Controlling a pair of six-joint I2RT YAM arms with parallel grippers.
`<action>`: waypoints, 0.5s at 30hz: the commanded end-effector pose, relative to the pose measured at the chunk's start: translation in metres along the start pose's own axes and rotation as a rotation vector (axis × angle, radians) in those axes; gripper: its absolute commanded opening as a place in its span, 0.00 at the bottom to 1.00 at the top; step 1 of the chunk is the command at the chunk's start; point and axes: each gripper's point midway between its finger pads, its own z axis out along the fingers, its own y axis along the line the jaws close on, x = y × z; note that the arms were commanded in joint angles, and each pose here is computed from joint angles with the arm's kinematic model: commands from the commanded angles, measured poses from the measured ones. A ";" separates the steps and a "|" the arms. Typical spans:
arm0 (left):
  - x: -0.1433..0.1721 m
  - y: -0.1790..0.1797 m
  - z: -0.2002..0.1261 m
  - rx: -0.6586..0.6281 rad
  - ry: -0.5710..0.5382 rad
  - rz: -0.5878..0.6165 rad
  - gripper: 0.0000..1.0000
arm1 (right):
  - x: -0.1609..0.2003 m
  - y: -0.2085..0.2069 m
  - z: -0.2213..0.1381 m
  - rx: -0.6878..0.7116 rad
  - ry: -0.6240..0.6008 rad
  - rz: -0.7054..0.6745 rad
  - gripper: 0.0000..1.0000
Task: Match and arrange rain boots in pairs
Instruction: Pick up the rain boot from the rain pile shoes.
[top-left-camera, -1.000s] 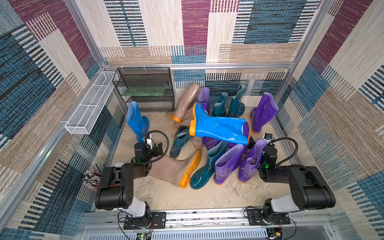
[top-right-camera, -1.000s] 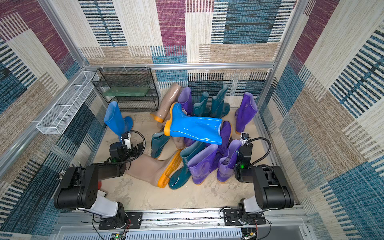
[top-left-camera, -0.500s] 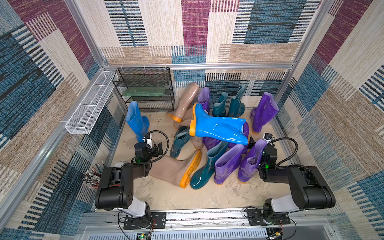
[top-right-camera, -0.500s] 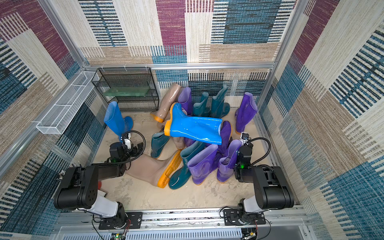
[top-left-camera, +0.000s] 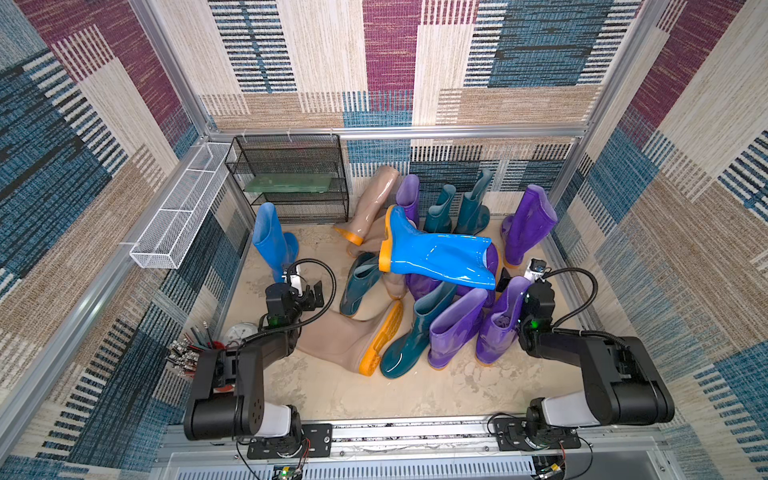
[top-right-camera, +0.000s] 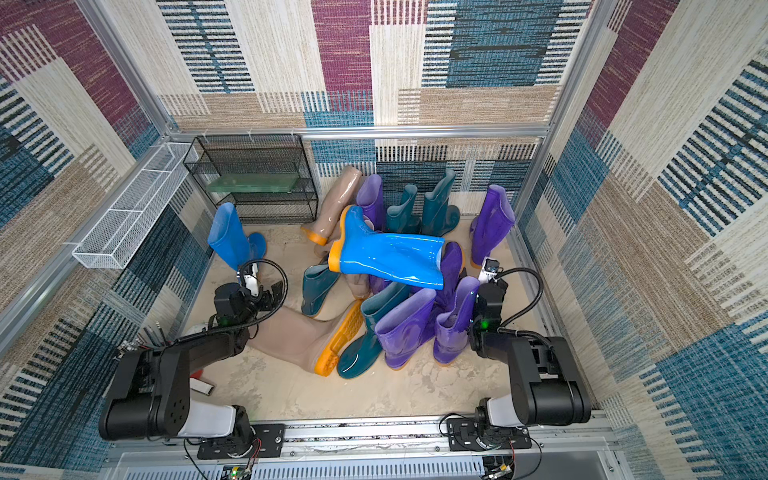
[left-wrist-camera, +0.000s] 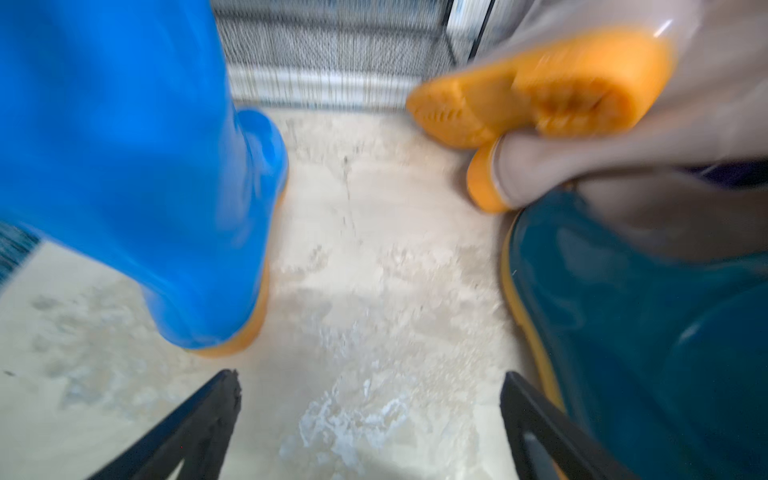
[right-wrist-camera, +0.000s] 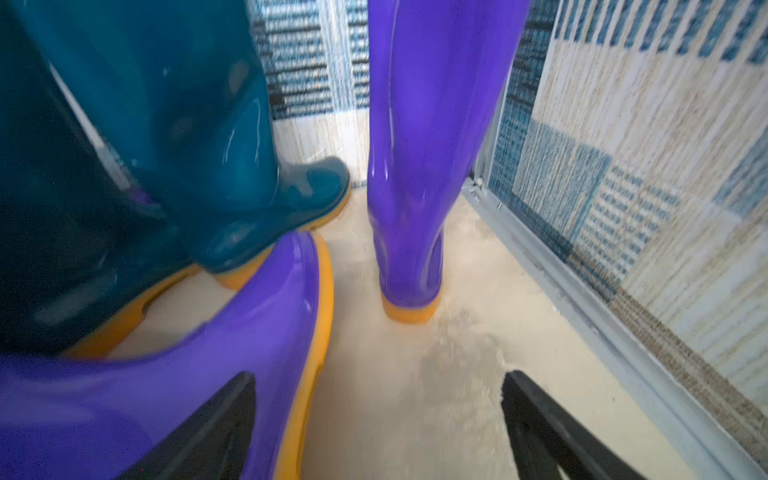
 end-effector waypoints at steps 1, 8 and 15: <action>-0.008 -0.002 -0.012 -0.001 0.017 0.011 1.00 | 0.004 -0.020 0.008 0.104 0.110 0.017 0.95; -0.084 -0.016 -0.046 0.051 -0.036 -0.038 1.00 | -0.033 -0.028 -0.004 0.145 0.084 0.043 0.95; -0.182 -0.045 -0.092 0.186 -0.039 -0.249 1.00 | -0.097 0.006 -0.013 0.033 0.117 0.052 0.95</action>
